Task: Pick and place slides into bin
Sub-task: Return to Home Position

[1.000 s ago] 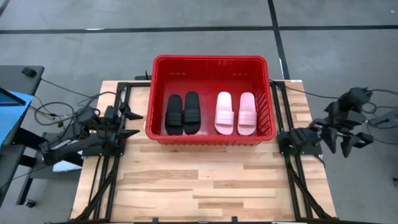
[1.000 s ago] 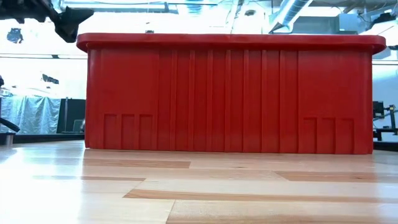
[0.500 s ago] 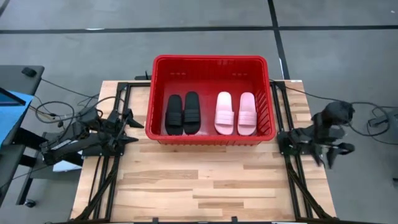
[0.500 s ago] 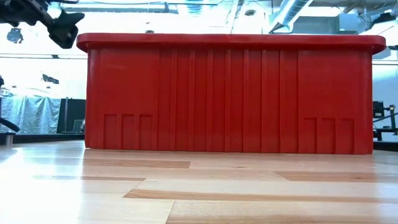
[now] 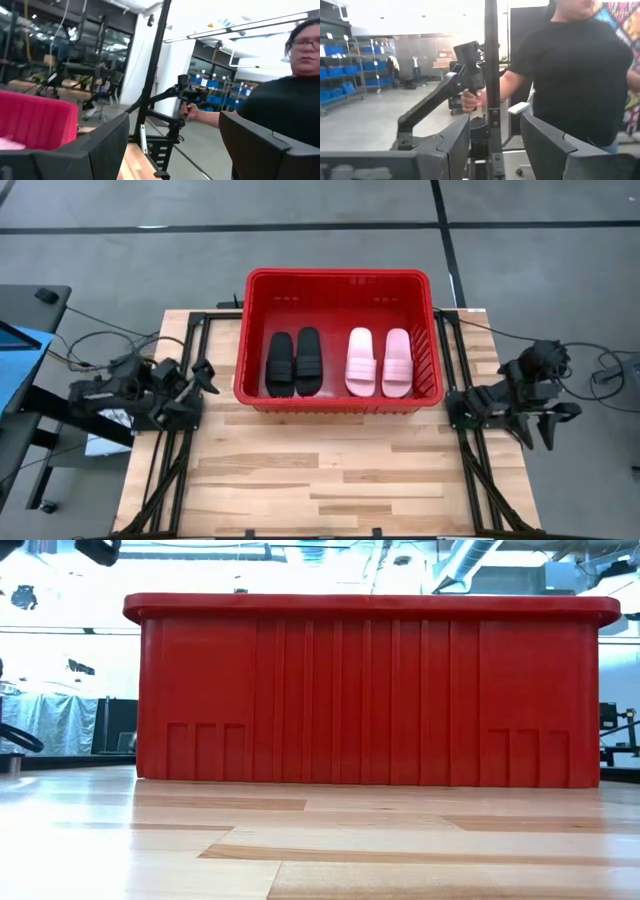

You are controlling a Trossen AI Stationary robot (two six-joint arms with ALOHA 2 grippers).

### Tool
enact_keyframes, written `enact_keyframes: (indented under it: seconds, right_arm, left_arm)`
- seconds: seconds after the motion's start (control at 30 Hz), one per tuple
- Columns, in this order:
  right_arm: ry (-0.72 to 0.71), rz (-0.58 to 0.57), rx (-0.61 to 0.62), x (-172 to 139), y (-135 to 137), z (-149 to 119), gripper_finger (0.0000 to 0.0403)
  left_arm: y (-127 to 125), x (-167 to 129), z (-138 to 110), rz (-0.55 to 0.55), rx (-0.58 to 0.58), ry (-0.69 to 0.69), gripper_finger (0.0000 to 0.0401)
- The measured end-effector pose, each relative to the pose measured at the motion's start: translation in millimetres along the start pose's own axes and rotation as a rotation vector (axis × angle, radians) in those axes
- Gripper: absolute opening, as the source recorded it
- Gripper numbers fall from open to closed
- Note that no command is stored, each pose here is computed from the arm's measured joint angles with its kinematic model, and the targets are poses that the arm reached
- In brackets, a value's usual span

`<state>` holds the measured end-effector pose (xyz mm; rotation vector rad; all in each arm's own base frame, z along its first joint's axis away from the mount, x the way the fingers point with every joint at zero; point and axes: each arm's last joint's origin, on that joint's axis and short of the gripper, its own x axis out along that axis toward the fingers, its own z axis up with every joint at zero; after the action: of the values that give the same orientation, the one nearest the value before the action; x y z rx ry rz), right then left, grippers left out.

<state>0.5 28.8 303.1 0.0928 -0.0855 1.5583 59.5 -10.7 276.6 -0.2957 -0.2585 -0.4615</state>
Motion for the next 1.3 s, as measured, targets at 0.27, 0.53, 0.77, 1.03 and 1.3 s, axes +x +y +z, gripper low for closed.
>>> enact_keyframes:
  seconds: [0.27, 0.53, 0.77, 1.03, 1.3]
  right_arm:
    - [0.005, -0.007, 0.001, 0.0, -0.4, -1.0, 0.0168]
    - [0.038, 0.279, -0.195, -0.9, 6.9, -4.1, 0.0167]
    - [0.085, 0.346, -0.085, 4.3, -7.4, -36.0, 0.0168]
    - [0.055, 0.030, 0.046, 8.1, -18.1, -34.7, 0.0166]
    - [-0.056, -0.016, 0.022, 18.8, -36.5, -59.0, 0.0169]
  left_arm:
    - [5.8, 24.2, -48.4, -0.026, 0.003, 0.002, 0.0298]
    - [-10.0, 23.8, -59.9, -0.076, -0.046, 0.075, 0.0298]
    - [-20.9, 20.0, -68.1, -0.025, -0.026, 0.134, 0.0298]
    - [-28.1, 16.5, -71.9, 0.043, -0.062, 0.156, 0.0298]
    - [-32.1, 14.0, -77.0, 0.019, -0.078, 0.191, 0.0298]
